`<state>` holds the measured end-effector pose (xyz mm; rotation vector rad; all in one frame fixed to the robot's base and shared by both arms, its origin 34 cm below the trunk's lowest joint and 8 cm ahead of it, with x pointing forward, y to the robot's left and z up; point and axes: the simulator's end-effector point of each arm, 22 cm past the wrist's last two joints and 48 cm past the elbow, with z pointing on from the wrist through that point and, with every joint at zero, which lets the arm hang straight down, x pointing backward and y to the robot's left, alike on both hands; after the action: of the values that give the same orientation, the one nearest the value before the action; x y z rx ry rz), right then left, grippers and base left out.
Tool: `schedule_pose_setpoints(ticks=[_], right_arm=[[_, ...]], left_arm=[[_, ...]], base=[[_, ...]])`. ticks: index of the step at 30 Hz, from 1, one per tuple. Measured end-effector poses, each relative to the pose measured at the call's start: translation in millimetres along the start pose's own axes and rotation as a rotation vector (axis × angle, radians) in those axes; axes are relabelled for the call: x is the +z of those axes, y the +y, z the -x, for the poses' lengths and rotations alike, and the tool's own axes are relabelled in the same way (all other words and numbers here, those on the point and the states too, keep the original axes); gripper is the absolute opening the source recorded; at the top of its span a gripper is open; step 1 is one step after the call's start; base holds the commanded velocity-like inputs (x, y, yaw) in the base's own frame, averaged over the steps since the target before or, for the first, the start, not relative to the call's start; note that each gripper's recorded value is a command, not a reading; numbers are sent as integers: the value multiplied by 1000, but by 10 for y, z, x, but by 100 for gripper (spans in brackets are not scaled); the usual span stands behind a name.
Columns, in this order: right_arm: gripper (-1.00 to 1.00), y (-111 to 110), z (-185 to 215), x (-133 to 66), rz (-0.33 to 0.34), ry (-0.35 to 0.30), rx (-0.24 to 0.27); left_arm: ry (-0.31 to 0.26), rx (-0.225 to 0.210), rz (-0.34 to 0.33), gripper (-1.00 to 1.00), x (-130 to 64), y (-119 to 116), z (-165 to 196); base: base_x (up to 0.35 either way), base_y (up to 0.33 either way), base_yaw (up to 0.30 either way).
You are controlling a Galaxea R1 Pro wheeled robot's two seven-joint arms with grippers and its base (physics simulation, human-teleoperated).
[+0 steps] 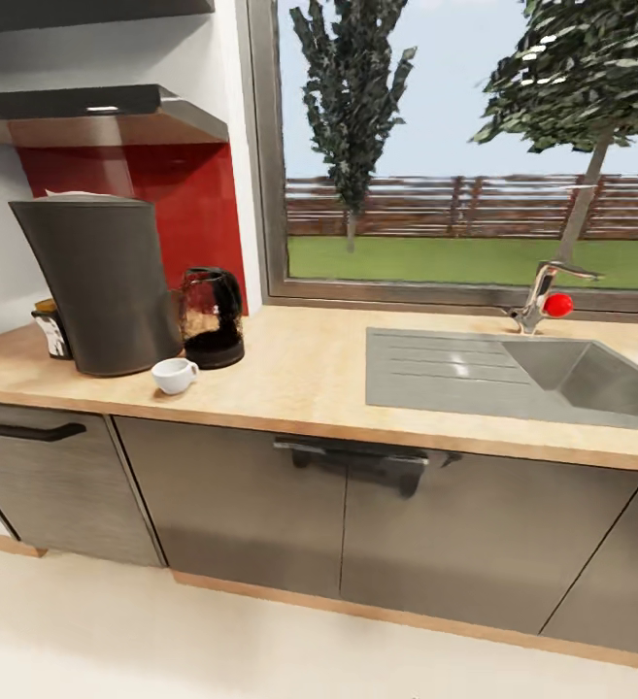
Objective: Set up a coffee station on the kitchen countertop: keep the coffee maker on the countertop, move the bottle of coffee from the kitchen shelf to the counter next to the coffee maker, place a paper coffee filter on top of the coffee maker, put the saucer next to the coffee maker with the coffee cup on the saucer, and place the electric kettle next to the coffee maker.
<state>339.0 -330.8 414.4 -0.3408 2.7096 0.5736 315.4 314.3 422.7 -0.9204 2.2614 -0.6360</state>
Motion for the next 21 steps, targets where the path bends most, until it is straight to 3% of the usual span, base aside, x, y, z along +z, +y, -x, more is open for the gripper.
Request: schedule_pose_setpoints(ticks=[21], right_arm=[[100,0,0,0,0,0,0]], left_arm=[[1,1,0,100,0,-1,-2]], base=[[0,0,-289]])
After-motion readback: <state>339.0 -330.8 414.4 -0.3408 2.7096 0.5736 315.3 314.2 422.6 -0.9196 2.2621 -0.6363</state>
